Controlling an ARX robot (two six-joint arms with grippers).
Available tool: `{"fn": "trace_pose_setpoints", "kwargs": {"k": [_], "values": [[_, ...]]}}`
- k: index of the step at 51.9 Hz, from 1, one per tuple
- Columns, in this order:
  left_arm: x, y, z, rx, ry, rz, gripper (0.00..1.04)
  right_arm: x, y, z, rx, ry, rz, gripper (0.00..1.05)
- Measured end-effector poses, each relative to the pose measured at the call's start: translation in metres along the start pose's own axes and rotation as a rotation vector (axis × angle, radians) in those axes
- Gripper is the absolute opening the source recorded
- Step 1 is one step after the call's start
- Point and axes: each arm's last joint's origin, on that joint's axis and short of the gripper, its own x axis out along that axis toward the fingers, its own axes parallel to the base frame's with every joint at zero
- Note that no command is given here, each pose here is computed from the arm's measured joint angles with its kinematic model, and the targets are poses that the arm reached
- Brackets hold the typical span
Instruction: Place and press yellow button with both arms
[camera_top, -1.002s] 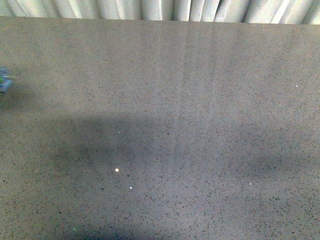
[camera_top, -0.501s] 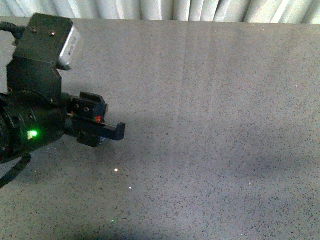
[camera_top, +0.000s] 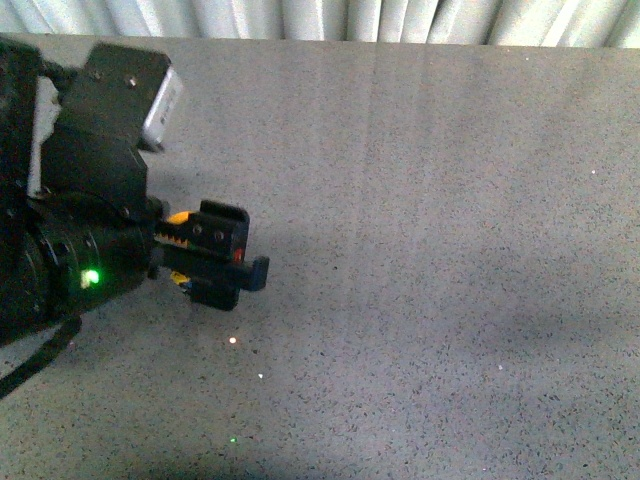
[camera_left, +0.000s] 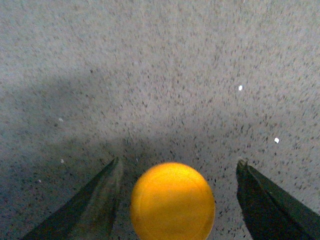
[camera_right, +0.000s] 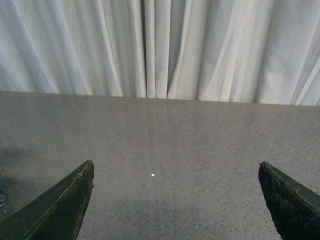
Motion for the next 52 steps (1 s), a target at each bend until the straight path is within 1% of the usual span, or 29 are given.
{"fn": "trace_pose_setpoints", "kwargs": {"k": [6,10,17,21,23,24,26,27,30,32,33,35,37,38,40,42,45,48,49,52], "values": [[-0.015,0.008,0.020,-0.032,-0.062,0.000,0.88,0.000,0.000,0.000,0.000,0.000,0.000,0.96],[-0.026,0.014,0.032,-0.051,-0.095,0.000,0.97,0.000,0.000,0.000,0.000,0.000,0.000,0.96],[-0.053,0.031,0.053,-0.090,-0.173,-0.015,0.95,0.000,0.000,0.000,0.000,0.000,0.000,0.96],[-0.078,0.047,0.068,-0.118,-0.247,-0.022,0.96,0.000,0.000,0.000,0.000,0.000,0.000,0.96],[-0.090,0.055,0.071,-0.103,-0.368,0.107,0.89,0.000,0.000,0.000,0.000,0.000,-0.001,0.96],[-0.098,0.061,0.070,-0.097,-0.448,0.193,0.83,0.000,0.000,0.000,0.000,0.000,0.000,0.96],[-0.112,0.071,0.063,-0.095,-0.526,0.268,0.75,0.000,0.000,0.000,0.000,0.000,-0.001,0.96],[-0.118,0.075,0.061,-0.090,-0.543,0.287,0.71,0.000,0.000,0.000,0.000,0.000,0.000,0.96],[-0.138,0.088,0.048,-0.080,-0.571,0.318,0.57,0.000,0.000,0.000,0.000,0.000,0.000,0.96],[-0.145,0.090,0.040,-0.080,-0.582,0.341,0.48,0.000,0.000,0.000,0.000,0.000,0.000,0.96],[-0.147,0.090,0.038,-0.080,-0.586,0.344,0.44,0.000,0.000,0.000,0.009,0.023,0.009,0.96],[-0.149,0.089,0.035,-0.077,-0.587,0.342,0.39,0.001,0.001,0.000,0.033,0.130,0.043,0.96],[-0.150,0.088,0.031,-0.075,-0.582,0.340,0.31,0.004,0.002,0.002,0.050,0.319,0.055,0.96],[-0.151,0.088,0.030,-0.075,-0.581,0.340,0.30,0.005,0.002,0.003,0.051,0.363,0.056,0.96],[-0.152,0.086,0.024,-0.072,-0.574,0.334,0.21,0.017,0.004,0.007,0.042,0.491,0.078,0.96],[-0.155,0.085,0.019,-0.071,-0.572,0.334,0.12,0.034,0.007,0.013,0.007,0.519,0.103,0.96],[-0.158,0.083,0.013,-0.071,-0.571,0.335,0.01,0.060,0.013,0.019,-0.059,0.504,0.144,0.96],[-0.160,0.082,0.009,-0.068,-0.573,0.336,0.01,0.083,0.019,0.020,-0.131,0.488,0.186,0.96],[-0.162,0.081,0.007,-0.068,-0.574,0.336,0.01,0.095,0.023,0.019,-0.164,0.482,0.218,0.96],[-0.164,0.080,0.004,-0.067,-0.576,0.336,0.01,0.113,0.032,0.016,-0.218,0.480,0.268,0.96]]}}
